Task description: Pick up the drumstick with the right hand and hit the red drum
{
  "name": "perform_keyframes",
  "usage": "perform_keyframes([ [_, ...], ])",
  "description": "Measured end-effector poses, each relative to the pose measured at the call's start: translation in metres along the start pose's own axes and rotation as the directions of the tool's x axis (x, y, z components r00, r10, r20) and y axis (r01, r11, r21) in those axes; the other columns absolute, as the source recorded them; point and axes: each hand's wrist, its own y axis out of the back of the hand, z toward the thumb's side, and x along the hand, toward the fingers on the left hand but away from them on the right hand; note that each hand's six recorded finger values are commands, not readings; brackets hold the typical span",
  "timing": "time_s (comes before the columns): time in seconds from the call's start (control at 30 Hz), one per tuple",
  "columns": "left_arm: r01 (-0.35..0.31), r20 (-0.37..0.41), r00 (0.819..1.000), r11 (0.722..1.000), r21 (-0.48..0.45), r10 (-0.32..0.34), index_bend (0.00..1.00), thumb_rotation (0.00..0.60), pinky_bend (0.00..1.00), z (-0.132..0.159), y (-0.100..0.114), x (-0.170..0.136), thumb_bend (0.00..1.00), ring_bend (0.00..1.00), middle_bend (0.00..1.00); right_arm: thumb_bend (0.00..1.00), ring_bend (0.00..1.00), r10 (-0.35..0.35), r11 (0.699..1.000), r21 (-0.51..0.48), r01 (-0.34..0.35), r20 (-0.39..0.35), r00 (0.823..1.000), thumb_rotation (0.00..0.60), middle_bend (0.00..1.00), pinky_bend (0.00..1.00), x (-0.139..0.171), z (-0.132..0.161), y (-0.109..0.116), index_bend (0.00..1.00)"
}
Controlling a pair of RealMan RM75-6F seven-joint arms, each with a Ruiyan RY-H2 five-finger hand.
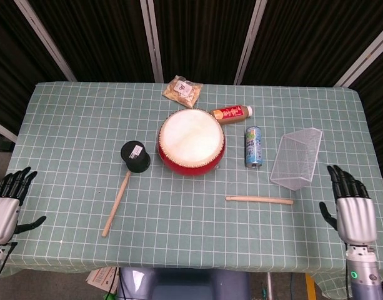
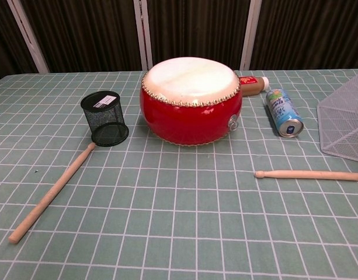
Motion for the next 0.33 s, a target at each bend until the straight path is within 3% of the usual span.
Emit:
perform_keyframes([
  [0.23,-0.048,0.013,0.999,0.997,0.061,0.047,0.00,0.600,0.01,-0.002,0.004,0.001,0.00,0.00,0.00,0.30,0.03,-0.073,0.997,-0.001,0.073,-0.014,0.997,0.600,0.00,0.12,0.020,-0.034,0.017,0.00],
  [0.33,-0.065,0.016,0.998,0.995,0.070,0.064,0.00,0.600,0.01,-0.002,0.004,-0.001,0.00,0.00,0.00,0.30,0.03,-0.085,0.995,-0.044,0.085,-0.008,0.996,0.600,0.00,0.12,0.021,-0.040,0.018,0.00],
])
